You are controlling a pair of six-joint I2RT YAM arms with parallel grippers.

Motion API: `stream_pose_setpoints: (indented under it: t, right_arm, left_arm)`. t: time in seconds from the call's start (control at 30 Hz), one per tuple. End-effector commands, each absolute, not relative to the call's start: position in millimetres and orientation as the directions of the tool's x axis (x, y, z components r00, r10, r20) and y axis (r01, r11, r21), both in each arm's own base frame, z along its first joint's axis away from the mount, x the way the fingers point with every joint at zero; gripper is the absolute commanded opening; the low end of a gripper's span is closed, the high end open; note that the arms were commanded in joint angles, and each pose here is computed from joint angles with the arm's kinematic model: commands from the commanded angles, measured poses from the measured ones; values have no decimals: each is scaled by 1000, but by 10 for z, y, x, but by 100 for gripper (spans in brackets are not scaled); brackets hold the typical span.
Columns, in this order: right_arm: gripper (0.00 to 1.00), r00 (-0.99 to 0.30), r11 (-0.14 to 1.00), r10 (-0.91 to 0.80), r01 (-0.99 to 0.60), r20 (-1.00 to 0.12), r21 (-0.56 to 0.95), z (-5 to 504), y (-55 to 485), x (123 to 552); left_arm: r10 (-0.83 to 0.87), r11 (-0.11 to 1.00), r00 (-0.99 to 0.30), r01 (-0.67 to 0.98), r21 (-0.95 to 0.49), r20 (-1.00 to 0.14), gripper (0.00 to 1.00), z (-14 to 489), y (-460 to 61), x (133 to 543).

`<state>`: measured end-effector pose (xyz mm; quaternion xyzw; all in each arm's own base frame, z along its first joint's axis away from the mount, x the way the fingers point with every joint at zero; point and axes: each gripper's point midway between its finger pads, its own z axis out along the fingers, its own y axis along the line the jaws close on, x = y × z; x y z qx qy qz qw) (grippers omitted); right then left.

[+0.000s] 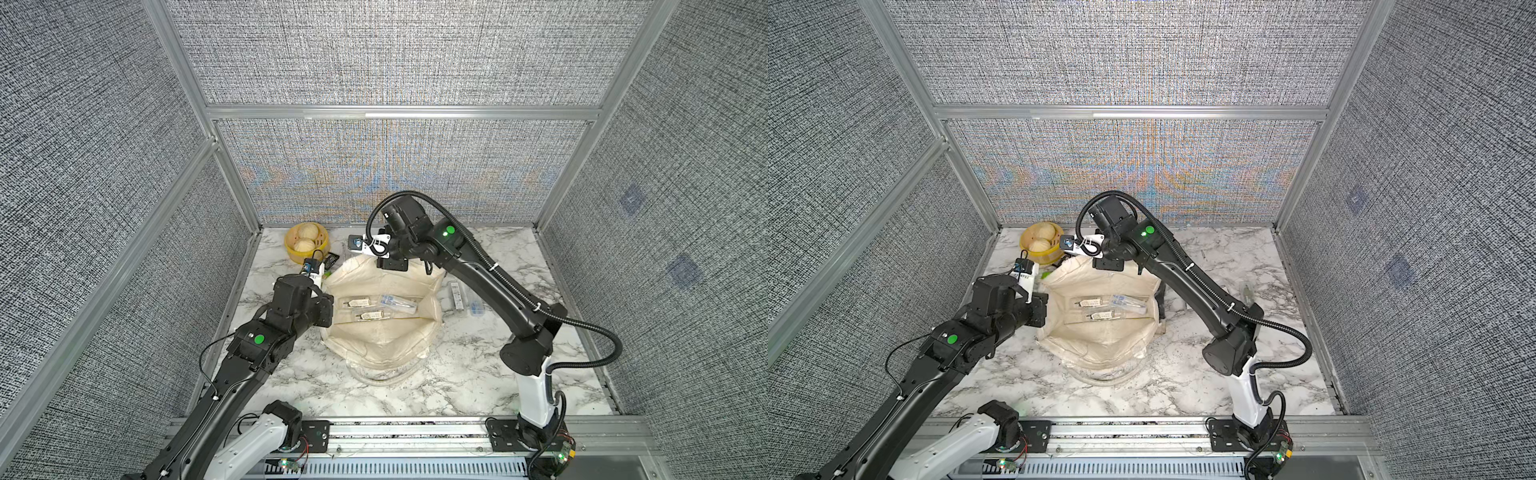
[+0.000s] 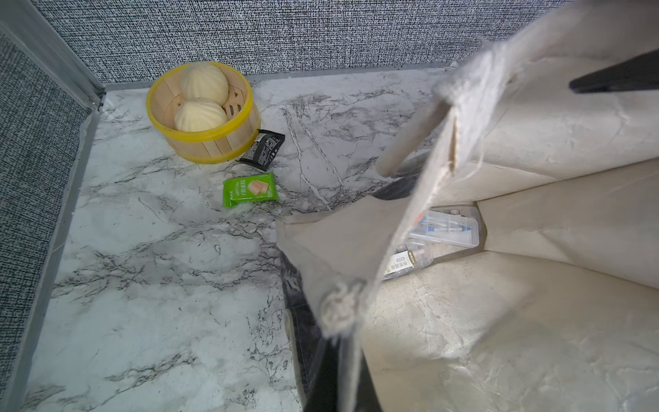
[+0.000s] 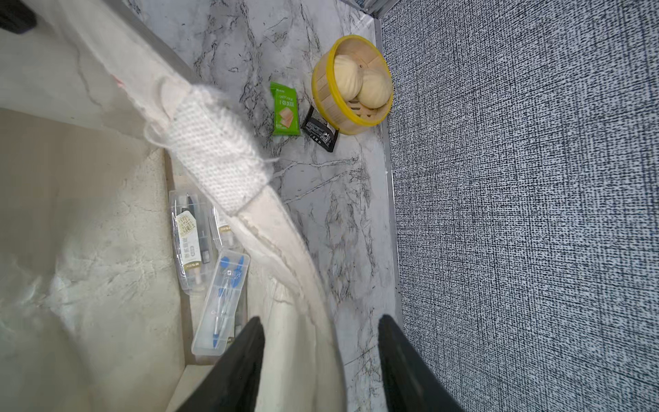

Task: Take out the compass set from the canvas bag
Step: Adjust the canvas bag at the center of the board.

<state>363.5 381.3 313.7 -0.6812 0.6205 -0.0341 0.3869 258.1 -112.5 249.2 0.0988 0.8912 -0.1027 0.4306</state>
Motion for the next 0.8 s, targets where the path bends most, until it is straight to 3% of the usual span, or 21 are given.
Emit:
stream_pose_setpoints:
  t: [0.0,0.27,0.37,0.53,0.73,0.77]
  right_arm:
    - [53,253,23,-871,-836,-422,-548,3060,3842,3604]
    - [49,230,-10,-887,-877,-401,-480,2801,3857,3552]
    - [39,220,3,-889,-874,-401,-485,2782,3849,3572]
    - [11,189,62,-898,-839,-397,-540,2824,3826,3718]
    - [1,178,99,-891,-822,-418,-561,2904,3811,3754]
    - [0,176,105,-890,-820,-422,-563,2899,3811,3759]
  left_arm:
    - [97,962,-611,261,-84,-786,0,2481,-1095,2567]
    - [96,961,-609,262,-86,-787,0,2493,-1097,2569]
    - [97,961,-607,262,-84,-789,0,2493,-1094,2564]
    - [97,961,-611,261,-85,-786,0,2488,-1095,2564]
    - [99,963,-624,257,-83,-775,0,2496,-1081,2543]
    - [98,963,-628,254,-84,-772,4,2501,-1079,2537]
